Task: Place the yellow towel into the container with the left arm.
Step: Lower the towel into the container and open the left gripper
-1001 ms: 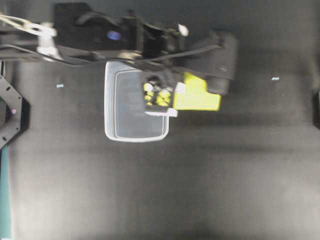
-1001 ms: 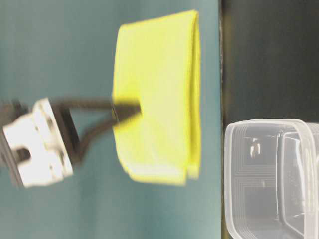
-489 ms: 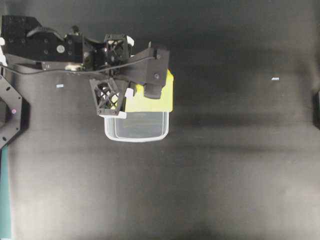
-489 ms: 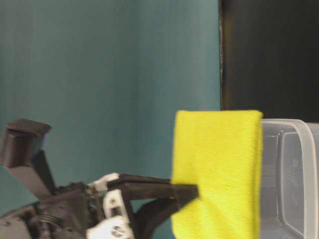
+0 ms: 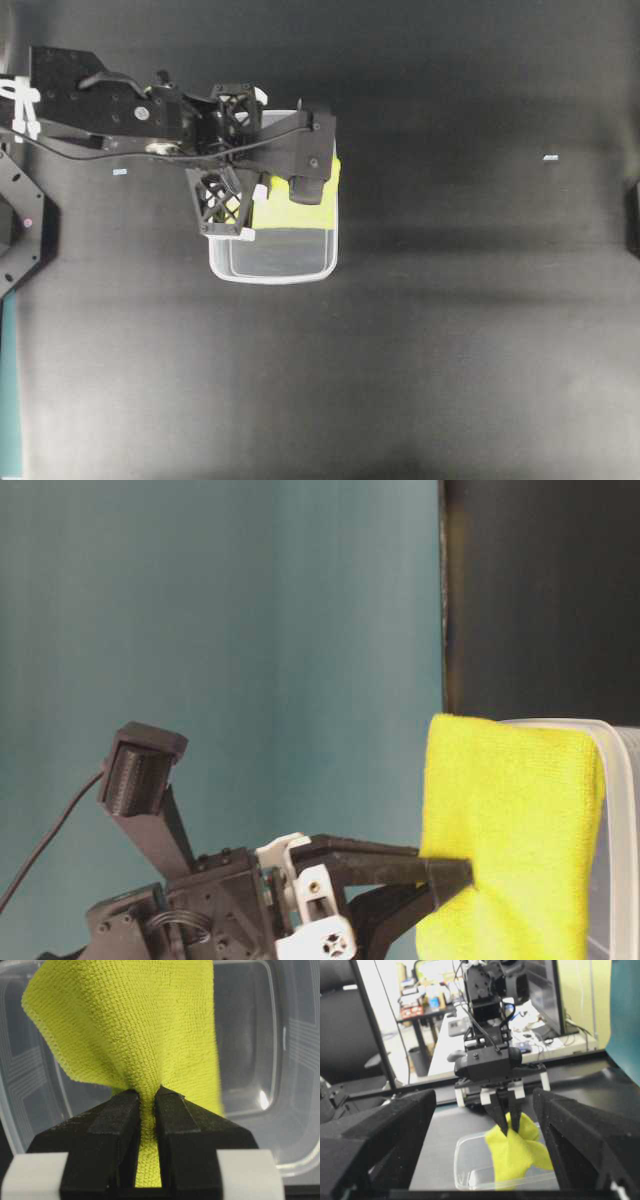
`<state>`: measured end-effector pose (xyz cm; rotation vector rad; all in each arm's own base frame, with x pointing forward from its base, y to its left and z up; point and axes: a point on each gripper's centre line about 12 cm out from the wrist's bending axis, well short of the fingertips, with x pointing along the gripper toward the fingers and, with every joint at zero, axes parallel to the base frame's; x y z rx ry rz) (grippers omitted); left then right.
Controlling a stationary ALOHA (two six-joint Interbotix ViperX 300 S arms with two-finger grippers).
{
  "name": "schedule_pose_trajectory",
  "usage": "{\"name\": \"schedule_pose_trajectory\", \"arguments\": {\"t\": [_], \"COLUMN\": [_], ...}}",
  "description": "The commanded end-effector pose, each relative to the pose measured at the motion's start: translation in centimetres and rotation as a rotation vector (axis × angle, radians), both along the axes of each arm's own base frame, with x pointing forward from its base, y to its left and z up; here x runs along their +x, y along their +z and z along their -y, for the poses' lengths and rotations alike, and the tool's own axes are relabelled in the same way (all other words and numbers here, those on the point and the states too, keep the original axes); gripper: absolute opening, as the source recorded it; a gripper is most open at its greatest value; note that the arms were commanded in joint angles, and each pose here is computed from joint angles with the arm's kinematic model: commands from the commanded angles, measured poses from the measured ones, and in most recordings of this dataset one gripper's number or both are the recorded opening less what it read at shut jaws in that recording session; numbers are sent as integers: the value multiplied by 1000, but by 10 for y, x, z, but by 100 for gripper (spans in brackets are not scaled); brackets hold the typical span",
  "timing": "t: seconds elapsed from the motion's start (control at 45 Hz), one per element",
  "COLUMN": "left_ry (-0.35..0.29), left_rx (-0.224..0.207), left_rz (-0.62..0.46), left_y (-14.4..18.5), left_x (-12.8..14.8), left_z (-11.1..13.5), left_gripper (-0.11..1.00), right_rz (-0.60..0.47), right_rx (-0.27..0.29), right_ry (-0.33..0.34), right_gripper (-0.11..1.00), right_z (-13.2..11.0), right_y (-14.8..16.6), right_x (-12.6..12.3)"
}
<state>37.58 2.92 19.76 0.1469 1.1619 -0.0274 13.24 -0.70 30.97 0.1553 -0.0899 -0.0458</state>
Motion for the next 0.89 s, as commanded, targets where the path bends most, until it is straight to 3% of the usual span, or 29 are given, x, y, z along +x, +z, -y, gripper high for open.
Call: {"name": "schedule_pose_trajectory", "arguments": {"t": [0.0, 0.044, 0.222, 0.311, 0.423, 0.623, 0.868], "left_ry": [-2, -1, 13, 19, 21, 32, 54], "left_rx": [3, 2, -3, -3, 0, 5, -1], "left_rz": [11, 0, 1, 25, 79, 243, 423], "left_y": [-2, -6, -7, -2, 12, 73, 132], "left_x": [0, -2, -2, 1, 4, -6, -55], "left_z": [0, 0, 0, -2, -3, -3, 1], "left_gripper": [8, 14, 73, 89, 90, 90, 90], "right_rz": [22, 22, 29, 31, 26, 29, 22], "right_rx": [3, 3, 3, 1, 2, 1, 2], "right_ry": [-3, -3, -3, -2, -3, -3, -3], "right_gripper": [76, 76, 76, 76, 76, 76, 76], "right_z": [0, 0, 0, 0, 0, 0, 0], "right_y": [7, 7, 8, 9, 7, 8, 4], "right_x": [0, 0, 0, 0, 0, 0, 0]}}
